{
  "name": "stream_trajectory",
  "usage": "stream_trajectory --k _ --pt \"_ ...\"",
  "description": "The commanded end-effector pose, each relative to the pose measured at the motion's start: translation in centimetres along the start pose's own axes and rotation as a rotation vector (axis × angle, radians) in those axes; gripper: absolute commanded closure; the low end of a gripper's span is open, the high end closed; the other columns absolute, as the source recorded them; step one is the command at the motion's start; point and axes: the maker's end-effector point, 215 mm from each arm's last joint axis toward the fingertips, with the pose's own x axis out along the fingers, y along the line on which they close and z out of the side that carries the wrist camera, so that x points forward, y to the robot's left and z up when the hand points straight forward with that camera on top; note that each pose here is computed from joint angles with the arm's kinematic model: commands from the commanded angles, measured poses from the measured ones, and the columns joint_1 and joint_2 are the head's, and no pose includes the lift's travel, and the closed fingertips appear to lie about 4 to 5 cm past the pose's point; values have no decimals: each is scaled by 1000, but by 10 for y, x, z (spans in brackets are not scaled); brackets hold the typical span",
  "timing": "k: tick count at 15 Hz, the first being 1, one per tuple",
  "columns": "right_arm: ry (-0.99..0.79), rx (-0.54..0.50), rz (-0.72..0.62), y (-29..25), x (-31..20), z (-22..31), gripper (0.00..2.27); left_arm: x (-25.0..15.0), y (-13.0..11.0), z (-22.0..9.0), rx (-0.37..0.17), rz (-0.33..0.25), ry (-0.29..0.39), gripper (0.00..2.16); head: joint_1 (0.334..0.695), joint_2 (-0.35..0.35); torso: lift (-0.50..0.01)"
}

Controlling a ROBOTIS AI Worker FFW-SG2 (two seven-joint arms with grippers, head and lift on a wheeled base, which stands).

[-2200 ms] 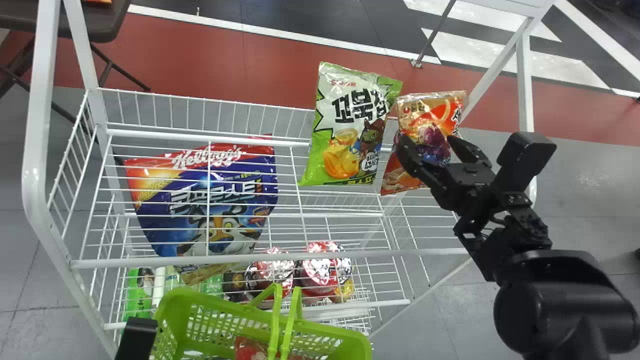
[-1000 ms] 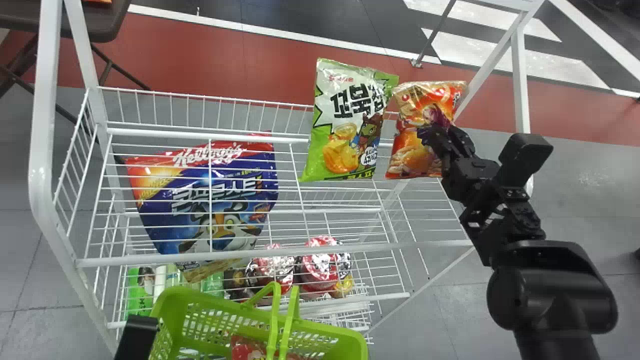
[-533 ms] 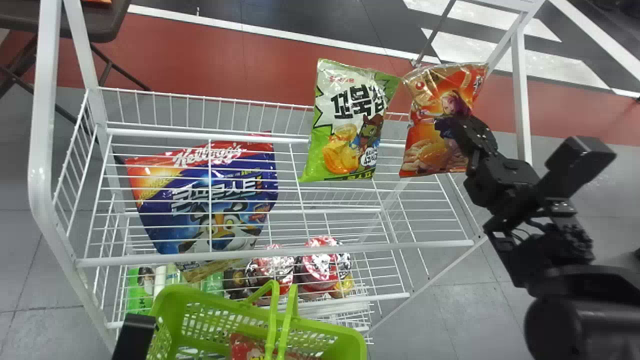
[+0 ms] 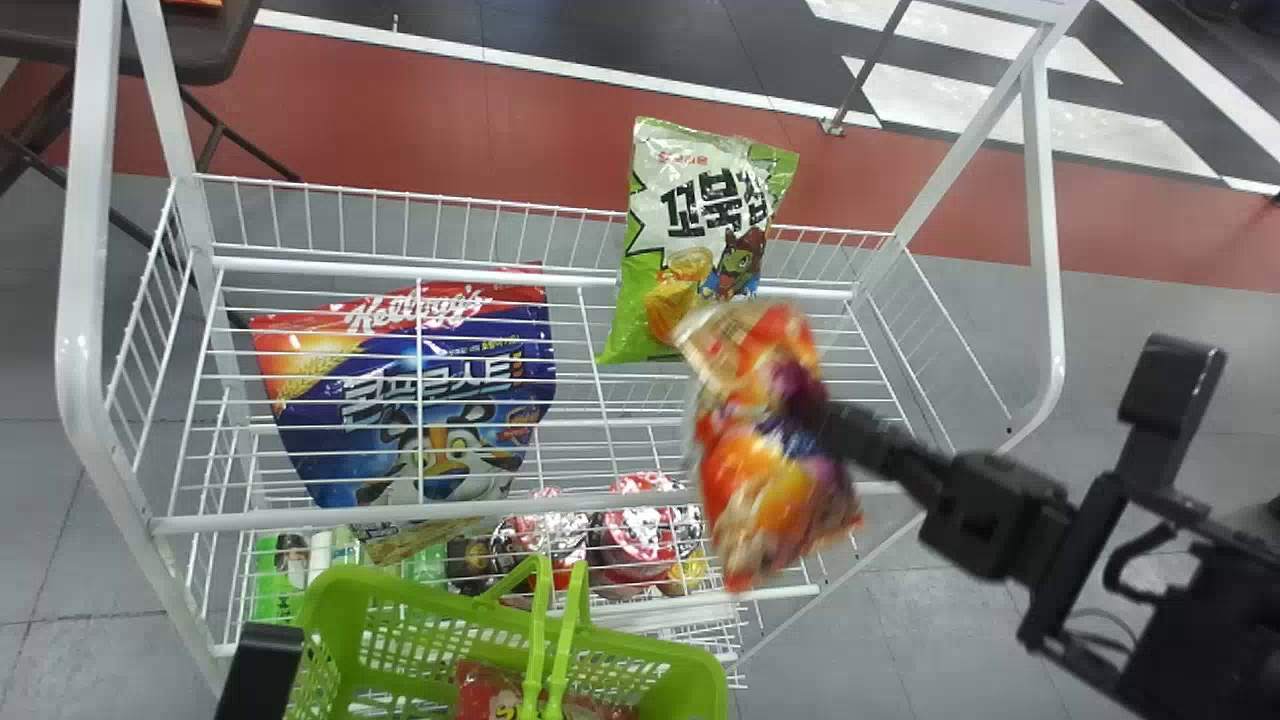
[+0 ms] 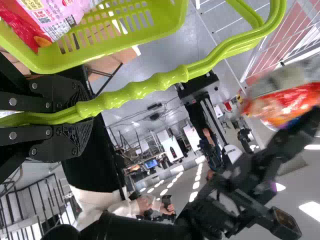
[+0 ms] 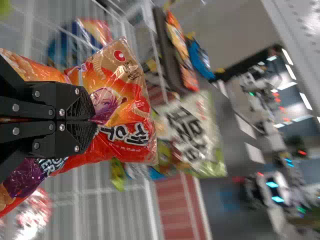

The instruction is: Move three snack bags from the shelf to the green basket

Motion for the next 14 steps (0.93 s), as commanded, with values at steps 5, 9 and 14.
stream_trajectory --k 5,9,14 --pt "243 119 123 32 -32 -70 2243 -1 0 5 29 -4 -16 2040 695 -350 -43" --pt "359 216 98 12 -32 -123 2243 -1 -2 7 35 -7 -20 2037 695 -350 -43" --pt "518 309 148 30 -20 -194 2243 1 -5 5 28 -10 -13 2037 695 -350 -43"
